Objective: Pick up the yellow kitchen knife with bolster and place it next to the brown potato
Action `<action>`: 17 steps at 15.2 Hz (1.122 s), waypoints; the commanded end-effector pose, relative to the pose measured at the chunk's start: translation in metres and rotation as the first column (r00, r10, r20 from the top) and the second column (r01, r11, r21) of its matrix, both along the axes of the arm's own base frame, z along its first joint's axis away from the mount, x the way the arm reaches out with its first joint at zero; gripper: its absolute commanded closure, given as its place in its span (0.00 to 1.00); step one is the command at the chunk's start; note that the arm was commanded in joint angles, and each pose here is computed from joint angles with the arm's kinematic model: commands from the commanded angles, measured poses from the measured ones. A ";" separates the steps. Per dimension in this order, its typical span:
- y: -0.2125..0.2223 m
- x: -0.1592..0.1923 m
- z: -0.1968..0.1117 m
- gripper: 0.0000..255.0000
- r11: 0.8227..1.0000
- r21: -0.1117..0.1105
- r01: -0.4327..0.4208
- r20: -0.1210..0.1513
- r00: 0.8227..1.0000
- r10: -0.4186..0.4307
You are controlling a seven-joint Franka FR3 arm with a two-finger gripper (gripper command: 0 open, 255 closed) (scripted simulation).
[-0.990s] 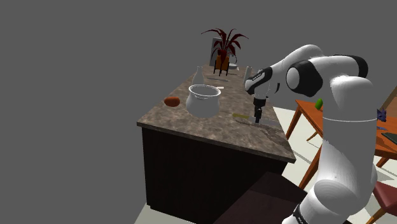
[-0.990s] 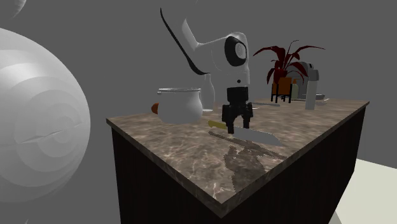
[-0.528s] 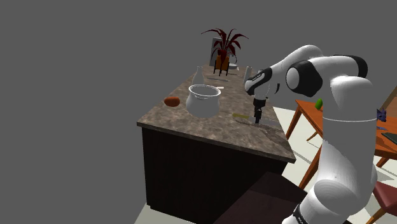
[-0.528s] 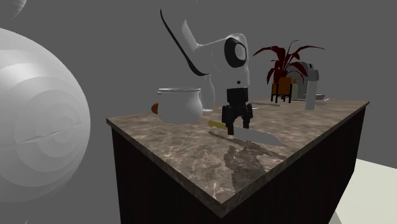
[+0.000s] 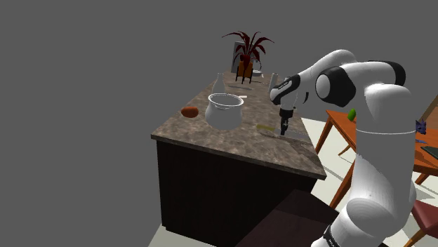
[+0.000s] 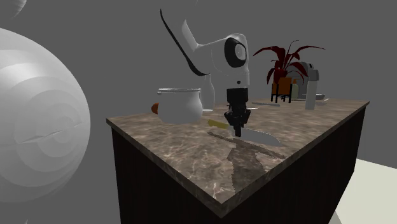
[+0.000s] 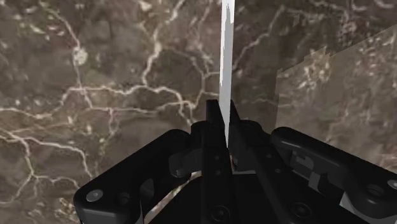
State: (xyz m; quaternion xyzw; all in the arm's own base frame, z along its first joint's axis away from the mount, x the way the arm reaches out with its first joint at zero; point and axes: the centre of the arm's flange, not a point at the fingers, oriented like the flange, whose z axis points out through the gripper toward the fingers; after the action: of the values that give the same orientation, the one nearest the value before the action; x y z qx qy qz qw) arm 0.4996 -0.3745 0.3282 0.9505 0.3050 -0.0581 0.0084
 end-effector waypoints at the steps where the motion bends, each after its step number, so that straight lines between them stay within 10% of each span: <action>1: 0.000 0.000 0.000 1.00 1.000 0.000 0.000 0.000 1.000 0.000; 17: 0.000 0.000 0.074 1.00 1.000 0.000 0.000 0.000 1.000 0.000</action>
State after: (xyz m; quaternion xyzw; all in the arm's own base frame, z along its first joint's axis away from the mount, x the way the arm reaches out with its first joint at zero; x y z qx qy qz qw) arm 0.4991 -0.3752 0.3968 0.9505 0.3051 -0.0580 0.0085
